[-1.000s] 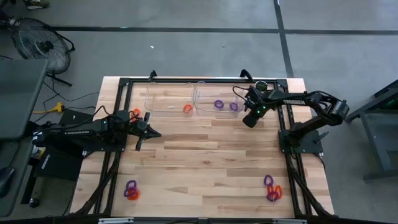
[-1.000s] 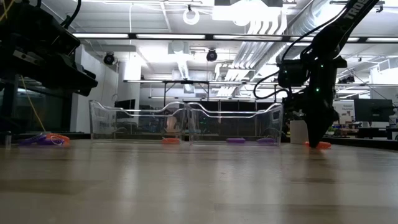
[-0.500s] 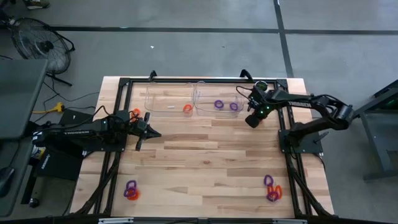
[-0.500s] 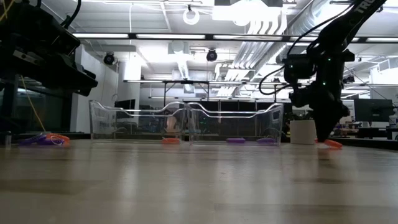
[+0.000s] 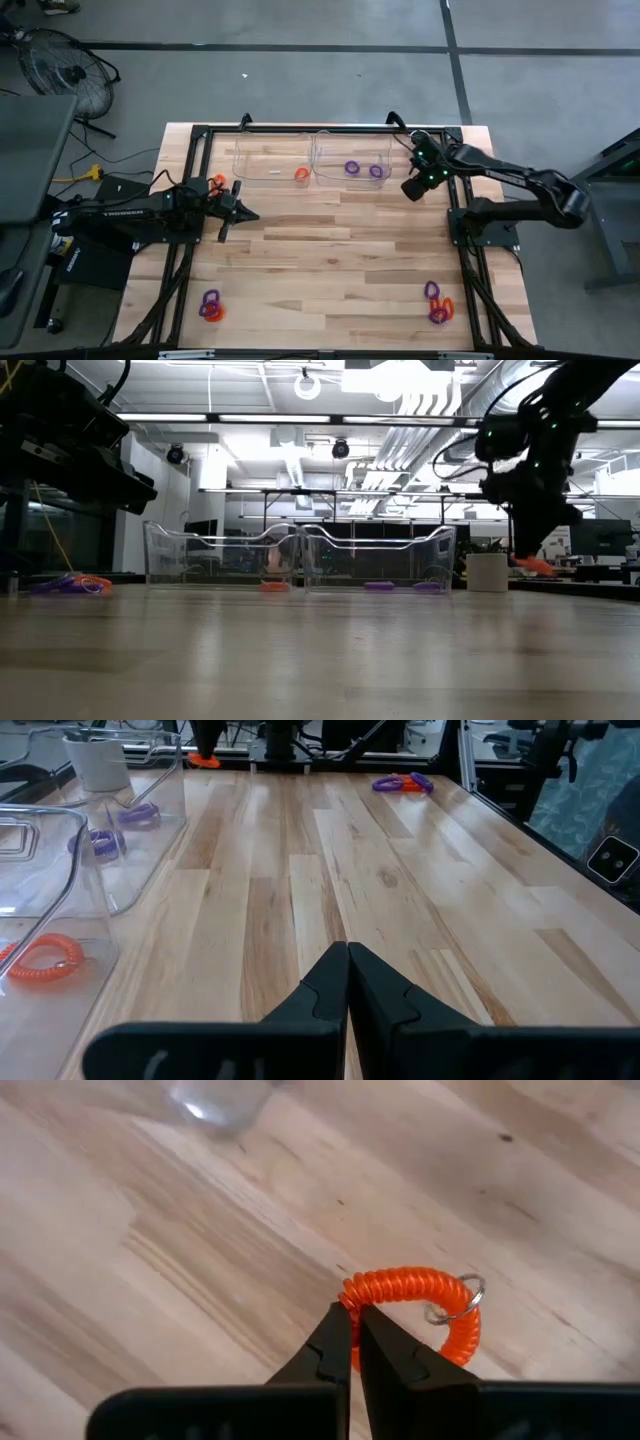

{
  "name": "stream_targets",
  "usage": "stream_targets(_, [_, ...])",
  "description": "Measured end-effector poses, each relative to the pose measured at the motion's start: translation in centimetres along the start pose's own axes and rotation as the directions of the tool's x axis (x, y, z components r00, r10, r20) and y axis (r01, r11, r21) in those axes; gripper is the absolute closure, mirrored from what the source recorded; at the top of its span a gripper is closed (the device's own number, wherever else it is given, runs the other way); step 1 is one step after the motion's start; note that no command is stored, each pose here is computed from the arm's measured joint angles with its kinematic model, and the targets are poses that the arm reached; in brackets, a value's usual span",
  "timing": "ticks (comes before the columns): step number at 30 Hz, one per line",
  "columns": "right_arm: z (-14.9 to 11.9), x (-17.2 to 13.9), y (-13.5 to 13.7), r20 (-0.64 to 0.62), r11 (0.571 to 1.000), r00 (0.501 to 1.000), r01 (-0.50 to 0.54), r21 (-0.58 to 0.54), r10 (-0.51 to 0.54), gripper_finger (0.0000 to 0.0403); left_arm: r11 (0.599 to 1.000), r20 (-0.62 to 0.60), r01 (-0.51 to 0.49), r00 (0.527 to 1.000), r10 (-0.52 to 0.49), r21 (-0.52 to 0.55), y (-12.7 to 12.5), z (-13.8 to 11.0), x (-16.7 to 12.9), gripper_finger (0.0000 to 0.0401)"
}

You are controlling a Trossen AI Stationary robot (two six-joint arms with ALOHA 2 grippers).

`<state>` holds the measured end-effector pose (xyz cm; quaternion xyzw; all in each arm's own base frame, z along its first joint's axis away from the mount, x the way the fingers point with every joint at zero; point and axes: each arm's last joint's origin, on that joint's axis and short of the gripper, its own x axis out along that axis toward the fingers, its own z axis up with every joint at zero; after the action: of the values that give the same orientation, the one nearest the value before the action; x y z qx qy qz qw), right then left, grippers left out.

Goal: Sort spring keychains
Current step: Put the orange spring keychain into the left transparent bin

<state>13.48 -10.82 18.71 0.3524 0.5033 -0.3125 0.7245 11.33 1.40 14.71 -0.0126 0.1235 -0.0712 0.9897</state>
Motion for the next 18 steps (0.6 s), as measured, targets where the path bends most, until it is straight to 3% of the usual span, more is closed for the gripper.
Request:
stream_targets(8, [0.9, -5.2, 0.9, 0.140, 1.000, 0.990, -0.015, -0.025, 0.018, 0.0403, 1.000, 0.000, 0.000, 1.000, 0.000, 0.000, 0.0, 0.0, 0.0, 0.0400])
stream_targets(13, [3.8, -9.0, 2.2, 0.267, 0.993, 0.964, 0.011, -0.118, 0.021, 0.0403, 1.000, 0.000, 0.000, 1.000, 0.000, 0.000, 0.0, 0.0, 0.0, 0.0400])
stream_targets(18, [7.6, -10.7, 3.8, 0.326, 0.966, 0.945, 0.050, -0.255, 0.037, 0.0403, 1.000, 0.000, 0.000, 1.000, 0.000, 0.000, 0.0, 0.0, 0.0, 0.0400])
